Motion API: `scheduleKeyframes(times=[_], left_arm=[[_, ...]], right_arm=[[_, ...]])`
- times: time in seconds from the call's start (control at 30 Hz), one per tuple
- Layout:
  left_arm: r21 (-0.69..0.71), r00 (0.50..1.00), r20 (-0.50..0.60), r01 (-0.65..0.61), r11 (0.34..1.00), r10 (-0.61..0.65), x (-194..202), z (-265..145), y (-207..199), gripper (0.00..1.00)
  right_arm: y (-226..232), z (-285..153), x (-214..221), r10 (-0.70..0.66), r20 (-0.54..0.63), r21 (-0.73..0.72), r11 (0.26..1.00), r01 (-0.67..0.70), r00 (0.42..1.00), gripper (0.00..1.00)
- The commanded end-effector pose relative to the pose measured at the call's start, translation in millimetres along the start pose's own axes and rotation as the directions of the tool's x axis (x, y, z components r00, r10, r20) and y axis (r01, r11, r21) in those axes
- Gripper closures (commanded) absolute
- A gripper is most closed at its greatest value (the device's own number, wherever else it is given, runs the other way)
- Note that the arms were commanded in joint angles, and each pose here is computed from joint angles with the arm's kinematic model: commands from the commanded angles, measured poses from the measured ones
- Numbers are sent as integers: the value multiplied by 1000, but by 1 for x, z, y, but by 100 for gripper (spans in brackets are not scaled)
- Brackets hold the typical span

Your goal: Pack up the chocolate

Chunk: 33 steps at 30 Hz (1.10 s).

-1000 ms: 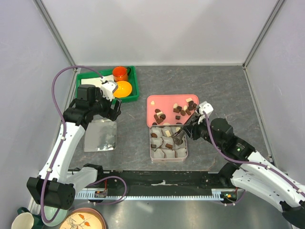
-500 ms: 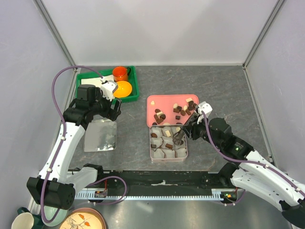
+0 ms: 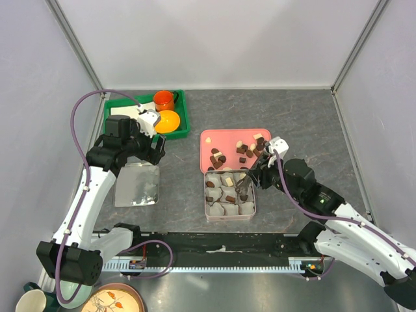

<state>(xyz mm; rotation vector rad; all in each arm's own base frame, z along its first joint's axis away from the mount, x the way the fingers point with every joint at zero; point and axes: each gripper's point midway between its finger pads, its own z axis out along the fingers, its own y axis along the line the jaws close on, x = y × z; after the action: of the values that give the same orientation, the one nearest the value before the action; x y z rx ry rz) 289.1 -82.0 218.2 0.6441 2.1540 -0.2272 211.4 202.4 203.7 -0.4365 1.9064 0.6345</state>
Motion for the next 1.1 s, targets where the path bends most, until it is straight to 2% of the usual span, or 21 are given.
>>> scheduleKeyframes(times=[0.0, 0.2, 0.3, 0.33, 0.37, 0.4, 0.5, 0.6, 0.8, 1.07], left_arm=[[-26, 999, 23, -22, 999, 23, -5, -6, 4, 7], [-25, 999, 26, -20, 999, 20, -5, -6, 4, 7], [-29, 999, 24, -22, 999, 23, -4, -4, 5, 7], [-29, 999, 25, -21, 999, 22, -5, -4, 5, 7], [-28, 999, 27, -23, 999, 24, -5, -4, 5, 7], [-28, 999, 27, -23, 999, 24, -5, -5, 5, 7], [-29, 999, 30, -22, 999, 23, -7, -5, 5, 7], [-26, 999, 29, -24, 999, 24, -8, -4, 5, 7], [-25, 999, 25, -27, 999, 28, -6, -2, 6, 7], [-29, 999, 22, -31, 999, 32, -5, -1, 7, 7]], right_arm=[[13, -7, -60, -9, 163, -24, 1000, 13, 987, 63], [9, 2, -116, -81, 305, 51, 996, 69, 949, 72], [-9, 16, -146, -157, 388, 189, 978, 88, 908, 77], [-13, 20, -154, -212, 393, 225, 966, 130, 895, 78], [-14, 27, -159, -213, 401, 238, 963, 123, 891, 79], [-18, 46, -157, -250, 377, 261, 952, 157, 892, 79], [-25, 77, -164, -257, 378, 269, 950, 160, 889, 80], [-52, 103, -162, -235, 367, 299, 946, 125, 900, 80], [-82, 143, -140, -203, 300, 321, 942, 102, 932, 68], [-83, 151, -118, -189, 252, 283, 952, 114, 949, 54]])
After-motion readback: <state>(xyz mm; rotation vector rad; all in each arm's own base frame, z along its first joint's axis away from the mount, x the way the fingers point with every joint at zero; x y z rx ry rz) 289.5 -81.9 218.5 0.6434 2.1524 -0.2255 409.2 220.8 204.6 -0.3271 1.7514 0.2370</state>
